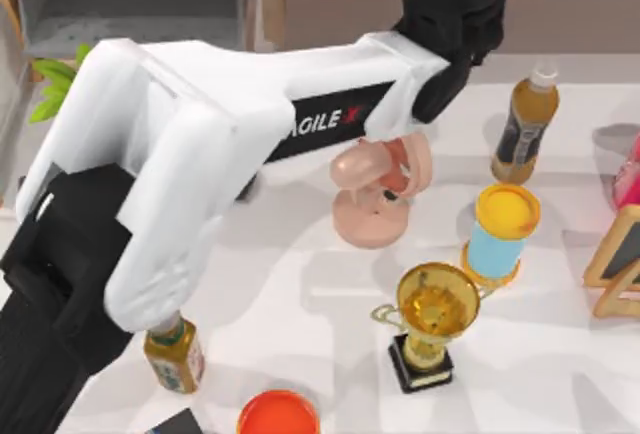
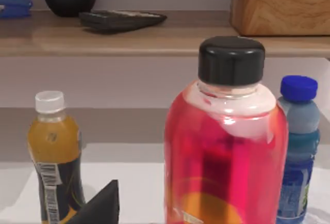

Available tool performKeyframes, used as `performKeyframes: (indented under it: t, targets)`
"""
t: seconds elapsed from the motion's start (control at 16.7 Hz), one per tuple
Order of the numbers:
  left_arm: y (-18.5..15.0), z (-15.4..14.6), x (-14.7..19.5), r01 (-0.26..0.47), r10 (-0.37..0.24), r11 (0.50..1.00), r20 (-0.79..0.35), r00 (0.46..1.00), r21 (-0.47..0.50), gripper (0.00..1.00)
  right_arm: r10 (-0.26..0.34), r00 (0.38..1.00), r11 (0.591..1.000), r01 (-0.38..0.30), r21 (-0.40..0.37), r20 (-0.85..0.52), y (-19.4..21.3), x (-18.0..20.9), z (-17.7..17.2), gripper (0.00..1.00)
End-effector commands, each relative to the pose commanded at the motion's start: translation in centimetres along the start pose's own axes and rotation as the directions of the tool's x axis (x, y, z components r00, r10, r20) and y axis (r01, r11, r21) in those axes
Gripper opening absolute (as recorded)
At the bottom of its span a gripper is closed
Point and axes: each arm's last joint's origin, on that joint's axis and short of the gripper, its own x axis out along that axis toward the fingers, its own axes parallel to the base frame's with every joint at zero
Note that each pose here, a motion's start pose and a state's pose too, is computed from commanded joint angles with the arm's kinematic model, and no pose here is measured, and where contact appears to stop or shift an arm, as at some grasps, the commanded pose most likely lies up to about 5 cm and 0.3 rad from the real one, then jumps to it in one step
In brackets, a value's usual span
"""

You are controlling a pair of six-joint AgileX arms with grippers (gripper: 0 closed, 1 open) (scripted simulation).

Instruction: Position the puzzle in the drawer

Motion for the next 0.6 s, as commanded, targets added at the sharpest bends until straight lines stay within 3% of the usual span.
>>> performKeyframes:
  t: [0.3, 0.6]
  targets:
    - [1.7, -4.0, -0.5, 0.026, -0.004, 0.987, -0.142, 0.990, 0.156, 0.00, 0.000, 1.000, 1.000, 0.000, 0.000, 0.000, 0.0, 0.0, 0.0, 1.00]
    - [1.8, -4.4, -0.7, 0.038, -0.009, 0.984, -0.161, 0.987, 0.174, 0.00, 0.000, 1.000, 1.000, 0.000, 0.000, 0.000, 0.0, 0.0, 0.0, 1.00]
